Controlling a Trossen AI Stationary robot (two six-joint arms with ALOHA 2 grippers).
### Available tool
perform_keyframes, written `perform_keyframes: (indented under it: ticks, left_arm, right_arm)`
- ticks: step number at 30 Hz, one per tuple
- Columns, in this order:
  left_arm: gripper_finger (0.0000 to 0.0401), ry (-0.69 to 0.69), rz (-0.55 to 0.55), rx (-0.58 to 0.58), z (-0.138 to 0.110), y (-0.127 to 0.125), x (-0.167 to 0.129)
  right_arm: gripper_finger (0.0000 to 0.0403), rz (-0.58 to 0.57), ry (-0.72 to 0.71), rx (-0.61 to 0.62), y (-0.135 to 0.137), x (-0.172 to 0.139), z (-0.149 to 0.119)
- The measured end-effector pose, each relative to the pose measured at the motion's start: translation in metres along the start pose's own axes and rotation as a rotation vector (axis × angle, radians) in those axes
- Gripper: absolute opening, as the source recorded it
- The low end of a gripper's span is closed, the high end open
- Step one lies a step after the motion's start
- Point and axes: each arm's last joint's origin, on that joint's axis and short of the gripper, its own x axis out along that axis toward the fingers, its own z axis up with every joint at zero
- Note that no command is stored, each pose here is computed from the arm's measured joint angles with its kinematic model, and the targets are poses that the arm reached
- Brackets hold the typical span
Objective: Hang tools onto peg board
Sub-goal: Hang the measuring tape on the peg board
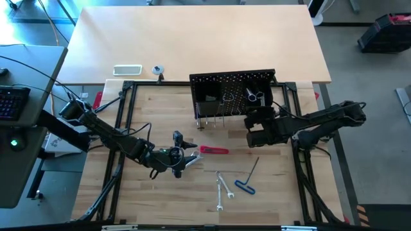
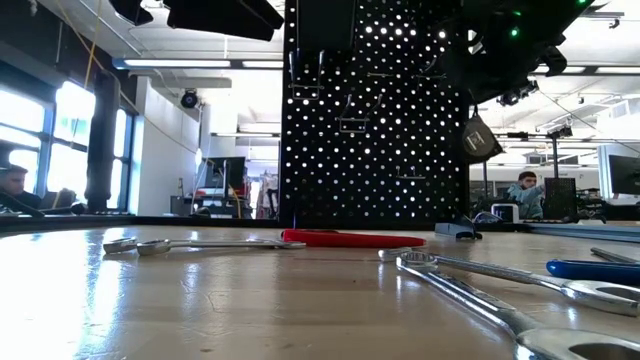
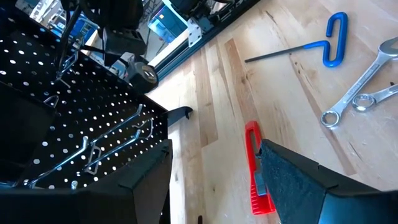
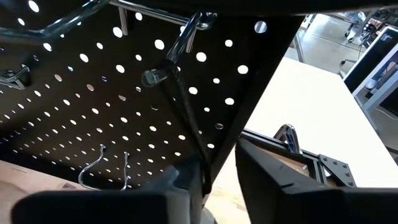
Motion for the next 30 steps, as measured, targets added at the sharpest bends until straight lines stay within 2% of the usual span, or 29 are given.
perform_keyframes:
  ticks: [16, 30]
  left_arm:
    - [0.0232, 0.000, 0.000, -0.007, 0.000, 0.000, 0.000]
    - [0.0232, 0.039, -0.016, -0.013, -0.005, -0.002, 0.000]
  right_arm:
    - [0.0191, 0.024, -0.001, -0.031, -0.001, -0.007, -0.003]
    - [0.0200, 0.049, 0.005, -0.077, -0.003, -0.016, -0.008]
